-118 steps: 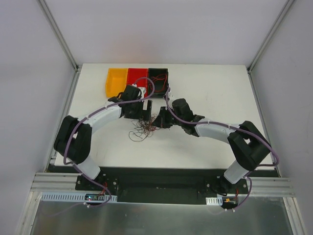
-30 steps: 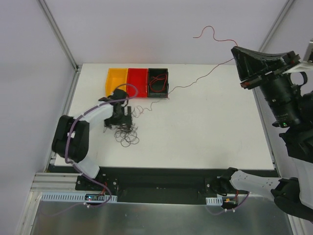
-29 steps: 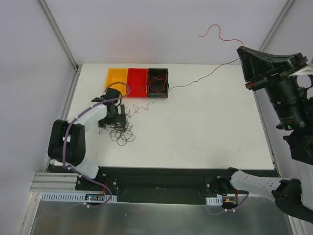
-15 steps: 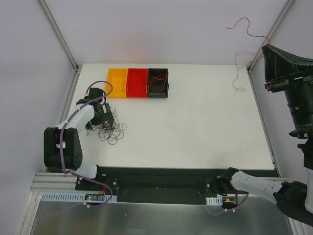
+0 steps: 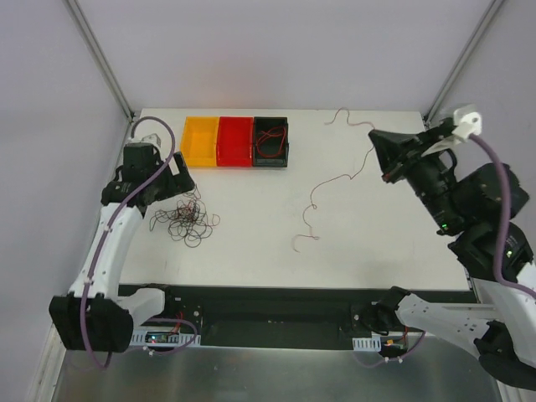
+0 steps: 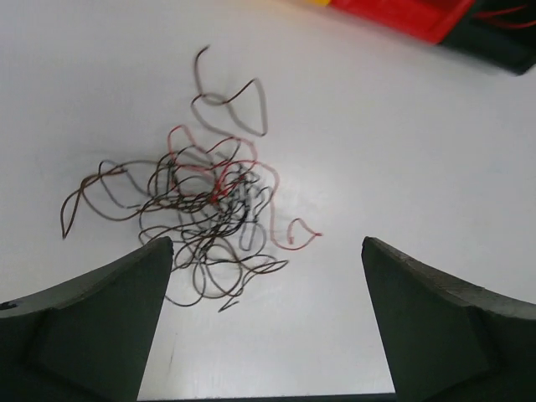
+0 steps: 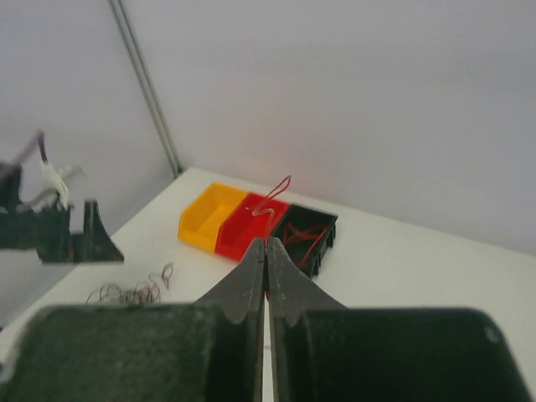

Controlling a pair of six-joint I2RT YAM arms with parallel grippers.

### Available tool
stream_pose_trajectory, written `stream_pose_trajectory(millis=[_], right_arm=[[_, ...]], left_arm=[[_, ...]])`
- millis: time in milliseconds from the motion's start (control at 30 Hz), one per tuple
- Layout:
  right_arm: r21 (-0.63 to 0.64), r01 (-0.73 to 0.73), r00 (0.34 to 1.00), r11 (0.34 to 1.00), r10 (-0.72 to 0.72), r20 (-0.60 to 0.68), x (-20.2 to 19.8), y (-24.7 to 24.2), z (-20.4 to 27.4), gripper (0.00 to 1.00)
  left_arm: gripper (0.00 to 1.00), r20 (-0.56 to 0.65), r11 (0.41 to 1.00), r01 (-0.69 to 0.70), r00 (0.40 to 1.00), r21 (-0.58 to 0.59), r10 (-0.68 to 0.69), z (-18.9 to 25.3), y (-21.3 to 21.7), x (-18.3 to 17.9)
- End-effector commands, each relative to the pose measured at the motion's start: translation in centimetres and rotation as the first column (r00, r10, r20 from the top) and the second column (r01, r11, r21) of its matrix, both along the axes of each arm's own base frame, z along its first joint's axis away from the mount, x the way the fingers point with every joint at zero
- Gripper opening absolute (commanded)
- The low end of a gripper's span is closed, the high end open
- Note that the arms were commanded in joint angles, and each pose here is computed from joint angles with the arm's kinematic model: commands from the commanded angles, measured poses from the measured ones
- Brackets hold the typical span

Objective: Untangle the cables

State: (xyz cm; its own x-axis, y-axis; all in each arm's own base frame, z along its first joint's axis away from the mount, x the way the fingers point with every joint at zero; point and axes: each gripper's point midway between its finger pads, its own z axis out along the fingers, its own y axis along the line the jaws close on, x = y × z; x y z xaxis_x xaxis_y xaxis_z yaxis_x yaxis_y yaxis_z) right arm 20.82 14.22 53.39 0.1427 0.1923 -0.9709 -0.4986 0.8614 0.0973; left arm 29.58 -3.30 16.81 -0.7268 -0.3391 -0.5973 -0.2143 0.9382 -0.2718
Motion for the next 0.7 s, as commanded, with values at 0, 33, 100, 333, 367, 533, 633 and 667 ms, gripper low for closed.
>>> stream_pose_trajectory(millis=[0, 33, 100, 333, 367, 533, 633, 667], right_arm=[[0.006, -0.121, 0.985, 0.993, 0.121, -0.126, -0.9, 2.3, -5.6, 0.00], [-0.018, -0.216, 0.965, 0.976, 0.211, -0.155, -1.6, 4.0, -7.3, 0.00], [-0.043, -0.371, 0.910, 0.928, 0.354, -0.218, -2.3, 7.3, -11.1, 0.00], [-0.007, -0.456, 0.746, 0.890, 0.378, -0.549, -1.0, 12.0, -25.0, 0.00], [0.000, -0.451, 0.725, 0.893, 0.366, -0.583, -0.7, 12.3, -26.5, 0.00], [0.074, -0.418, 0.624, 0.905, 0.345, -0.701, 0.2, 14.3, -32.6, 0.00], [0.124, -0.399, 0.581, 0.908, 0.355, -0.733, 0.8, 15.7, -33.3, 0.00], [0.129, -0.380, 0.574, 0.916, 0.342, -0.744, 1.3, 15.9, -33.6, 0.00]], left_arm=[[0.93, 0.270, 0.978, 0.155, 0.956, -0.144, -0.112, 8.2, -3.6, 0.2], [0.92, 0.319, 0.966, 0.192, 0.939, -0.175, -0.129, 9.6, -4.5, 0.4], [0.92, 0.373, 0.939, 0.265, 0.912, -0.218, -0.170, 11.3, -6.5, 0.8], [0.98, 0.395, 0.875, 0.432, 0.859, -0.219, -0.326, 13.7, -12.3, 4.1], [0.98, 0.393, 0.869, 0.446, 0.853, -0.212, -0.342, 13.6, -12.9, 4.5], [0.98, 0.339, 0.846, 0.504, 0.837, -0.172, -0.430, 10.2, -14.2, 4.7], [0.98, 0.295, 0.850, 0.504, 0.845, -0.154, -0.447, 7.4, -13.9, 4.3], [0.99, 0.278, 0.847, 0.509, 0.845, -0.151, -0.458, 6.5, -14.1, 4.1]])
